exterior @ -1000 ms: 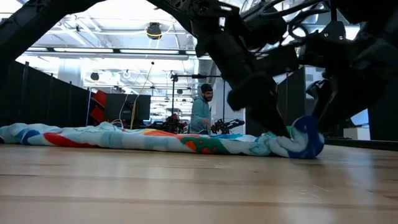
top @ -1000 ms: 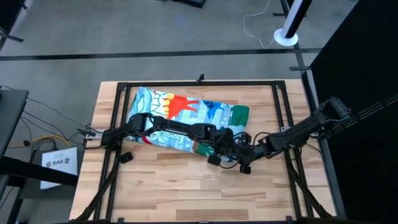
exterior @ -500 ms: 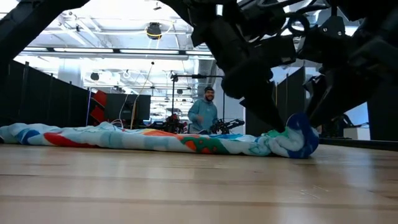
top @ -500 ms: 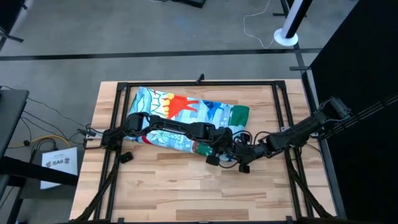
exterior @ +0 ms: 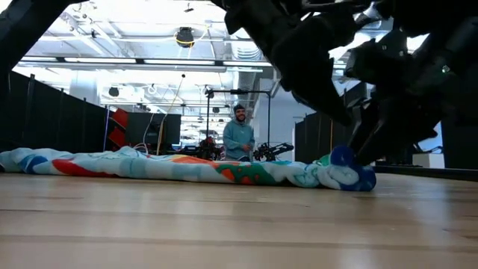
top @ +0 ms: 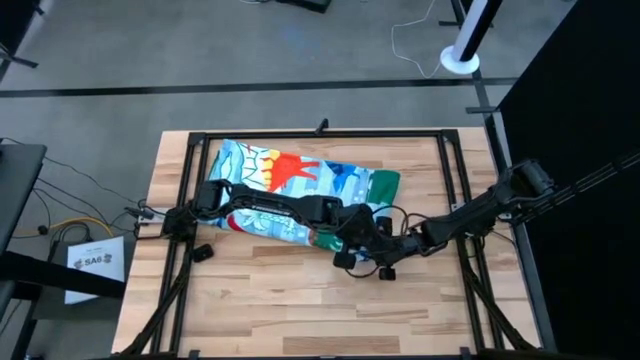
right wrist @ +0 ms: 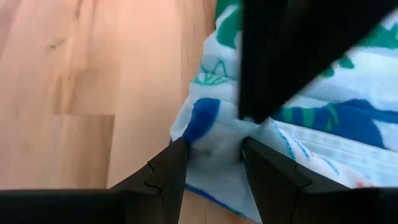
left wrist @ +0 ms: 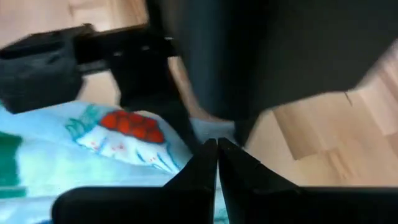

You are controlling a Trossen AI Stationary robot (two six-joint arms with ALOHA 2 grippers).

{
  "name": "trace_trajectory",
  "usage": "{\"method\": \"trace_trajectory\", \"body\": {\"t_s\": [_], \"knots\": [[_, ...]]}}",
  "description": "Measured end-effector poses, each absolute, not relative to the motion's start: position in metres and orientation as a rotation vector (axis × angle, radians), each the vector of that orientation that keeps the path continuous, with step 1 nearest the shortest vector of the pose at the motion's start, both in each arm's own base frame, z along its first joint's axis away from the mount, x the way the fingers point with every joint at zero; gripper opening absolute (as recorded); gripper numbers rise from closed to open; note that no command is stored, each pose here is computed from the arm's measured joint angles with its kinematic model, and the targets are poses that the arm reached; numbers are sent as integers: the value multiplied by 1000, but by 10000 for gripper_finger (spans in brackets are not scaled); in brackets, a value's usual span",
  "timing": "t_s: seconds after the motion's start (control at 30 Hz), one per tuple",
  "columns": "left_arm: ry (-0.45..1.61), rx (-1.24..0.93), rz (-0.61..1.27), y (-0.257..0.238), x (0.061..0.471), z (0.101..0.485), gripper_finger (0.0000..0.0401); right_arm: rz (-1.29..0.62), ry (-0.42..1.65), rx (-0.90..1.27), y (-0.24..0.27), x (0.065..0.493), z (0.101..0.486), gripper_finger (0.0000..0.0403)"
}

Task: Roll towel
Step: Roll the multicolor dinosaur print towel

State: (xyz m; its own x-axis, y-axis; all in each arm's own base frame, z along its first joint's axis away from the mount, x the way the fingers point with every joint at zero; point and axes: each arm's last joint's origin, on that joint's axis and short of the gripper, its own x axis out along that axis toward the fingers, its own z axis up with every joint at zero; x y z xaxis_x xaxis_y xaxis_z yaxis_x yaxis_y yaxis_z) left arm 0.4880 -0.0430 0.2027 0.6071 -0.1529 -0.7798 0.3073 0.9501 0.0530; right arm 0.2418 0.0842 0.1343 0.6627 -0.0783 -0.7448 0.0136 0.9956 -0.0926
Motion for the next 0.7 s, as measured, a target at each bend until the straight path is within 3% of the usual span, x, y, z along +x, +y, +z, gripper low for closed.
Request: {"method": "trace_trajectory", "body": {"t_s": [0.43,0.7], "knots": [[907,149,-280,-58,478,163,0,-51,861,-81,84,241,131,146],[766,197,-195,-55,486,181,0,-50,853,-76,85,242,132,146]]}}
